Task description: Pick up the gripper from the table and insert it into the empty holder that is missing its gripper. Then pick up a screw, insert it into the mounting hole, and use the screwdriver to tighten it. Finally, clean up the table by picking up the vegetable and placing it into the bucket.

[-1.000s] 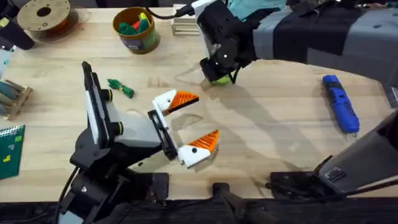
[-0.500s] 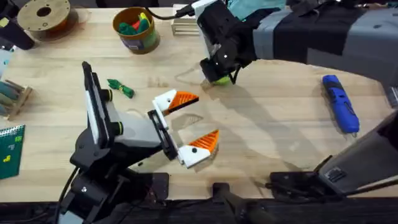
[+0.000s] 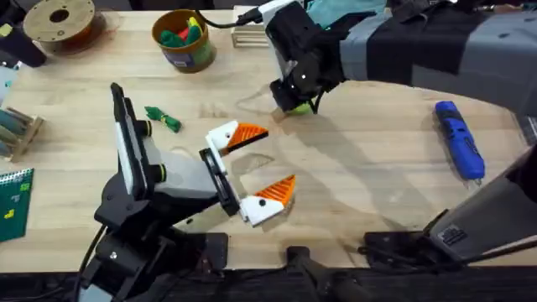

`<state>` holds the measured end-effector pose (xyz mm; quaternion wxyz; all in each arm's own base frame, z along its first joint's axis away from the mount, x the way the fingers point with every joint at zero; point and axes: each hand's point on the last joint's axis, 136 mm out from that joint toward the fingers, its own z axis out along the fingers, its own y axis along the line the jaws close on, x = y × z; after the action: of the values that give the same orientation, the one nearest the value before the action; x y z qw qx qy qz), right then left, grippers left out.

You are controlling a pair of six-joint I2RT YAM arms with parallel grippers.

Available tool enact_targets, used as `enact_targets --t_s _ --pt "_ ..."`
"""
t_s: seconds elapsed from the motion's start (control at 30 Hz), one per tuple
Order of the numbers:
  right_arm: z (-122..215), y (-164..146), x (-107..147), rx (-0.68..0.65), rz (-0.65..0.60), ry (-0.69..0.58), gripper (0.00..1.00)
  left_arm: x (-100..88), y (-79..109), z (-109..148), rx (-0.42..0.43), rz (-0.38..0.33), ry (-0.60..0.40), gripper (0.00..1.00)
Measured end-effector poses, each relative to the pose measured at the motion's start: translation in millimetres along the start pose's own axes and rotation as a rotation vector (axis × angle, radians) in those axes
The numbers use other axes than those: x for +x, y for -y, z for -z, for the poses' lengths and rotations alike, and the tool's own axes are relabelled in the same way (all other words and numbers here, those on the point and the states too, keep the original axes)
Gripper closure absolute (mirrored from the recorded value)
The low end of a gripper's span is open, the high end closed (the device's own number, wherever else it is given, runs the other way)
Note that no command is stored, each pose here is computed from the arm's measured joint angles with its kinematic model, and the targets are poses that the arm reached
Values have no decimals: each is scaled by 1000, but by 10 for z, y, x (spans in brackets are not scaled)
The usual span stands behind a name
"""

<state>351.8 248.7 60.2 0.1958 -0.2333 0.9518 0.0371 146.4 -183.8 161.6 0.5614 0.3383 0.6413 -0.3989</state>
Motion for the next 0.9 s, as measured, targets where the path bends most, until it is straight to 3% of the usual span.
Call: enact_targets --t_s 0.13,0.47,0.83,0.87,0.9 --pt "-46 12 17 9 1 -9 827 0 0 0 0 0 0 15" --pt "-36 32 0 21 1 -4 988 0 0 0 0 0 0 15" --pt "-14 40 -17 24 27 -6 994 0 0 0 0 0 0 15" --pt "116 20 -190 19 76 27 994 0 0 0 0 0 0 15" --pt "116 20 -190 19 76 27 994 0 0 0 0 0 0 15"
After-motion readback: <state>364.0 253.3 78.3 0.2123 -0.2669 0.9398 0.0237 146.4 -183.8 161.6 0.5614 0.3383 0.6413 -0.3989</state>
